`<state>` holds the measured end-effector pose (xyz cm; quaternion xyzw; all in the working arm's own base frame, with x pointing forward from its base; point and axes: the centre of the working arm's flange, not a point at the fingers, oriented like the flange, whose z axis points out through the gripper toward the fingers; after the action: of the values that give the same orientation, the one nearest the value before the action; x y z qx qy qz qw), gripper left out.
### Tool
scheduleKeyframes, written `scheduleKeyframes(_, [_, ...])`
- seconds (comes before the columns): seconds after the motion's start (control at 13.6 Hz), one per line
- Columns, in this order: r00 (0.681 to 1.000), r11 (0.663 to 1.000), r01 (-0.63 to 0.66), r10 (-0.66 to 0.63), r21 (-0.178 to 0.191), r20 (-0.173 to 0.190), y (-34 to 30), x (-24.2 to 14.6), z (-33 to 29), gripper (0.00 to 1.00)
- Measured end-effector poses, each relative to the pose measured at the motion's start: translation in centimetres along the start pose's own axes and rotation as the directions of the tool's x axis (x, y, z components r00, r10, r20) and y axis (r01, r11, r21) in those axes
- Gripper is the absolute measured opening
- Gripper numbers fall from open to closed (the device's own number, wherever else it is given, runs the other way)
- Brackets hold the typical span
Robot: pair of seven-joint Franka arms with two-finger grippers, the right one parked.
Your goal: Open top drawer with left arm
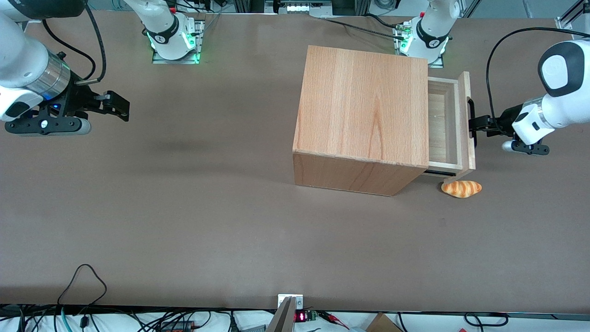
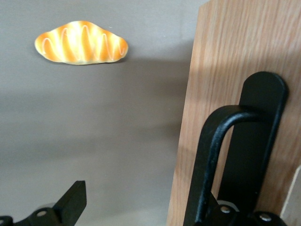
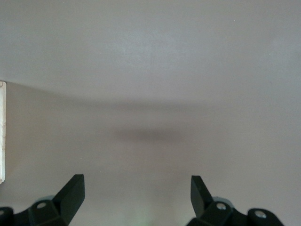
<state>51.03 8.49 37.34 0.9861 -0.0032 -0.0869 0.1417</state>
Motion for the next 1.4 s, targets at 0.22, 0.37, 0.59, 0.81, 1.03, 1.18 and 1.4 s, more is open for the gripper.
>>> scheduleKeyframes(0.22, [1.0,1.0,0.017,-0.017,0.014,-0.008,-1.4,-0.2,-0.5,1.0])
scheduleKeyframes(0.37, [1.0,1.0,0.023,-0.023,0.013,-0.015,-2.2,-0.3,-0.7,1.0])
scheduleKeyframes(0.59, [0.999,1.0,0.029,-0.028,0.009,-0.027,-3.8,-0.4,-1.1,1.0])
scheduleKeyframes(0.81, [0.999,1.0,0.027,-0.026,0.003,-0.037,-5.5,-0.6,-1.5,1.0])
scheduleKeyframes(1.03, [0.999,1.0,0.021,-0.02,0.002,-0.046,-6.8,-0.8,-2.0,1.0])
scheduleKeyframes(1.18, [0.998,1.0,0.019,-0.018,0.002,-0.052,-7.7,-0.8,-2.3,1.0])
scheduleKeyframes(1.4, [0.999,1.0,0.011,-0.011,0.003,-0.049,-8.3,-0.7,-3.3,1.0])
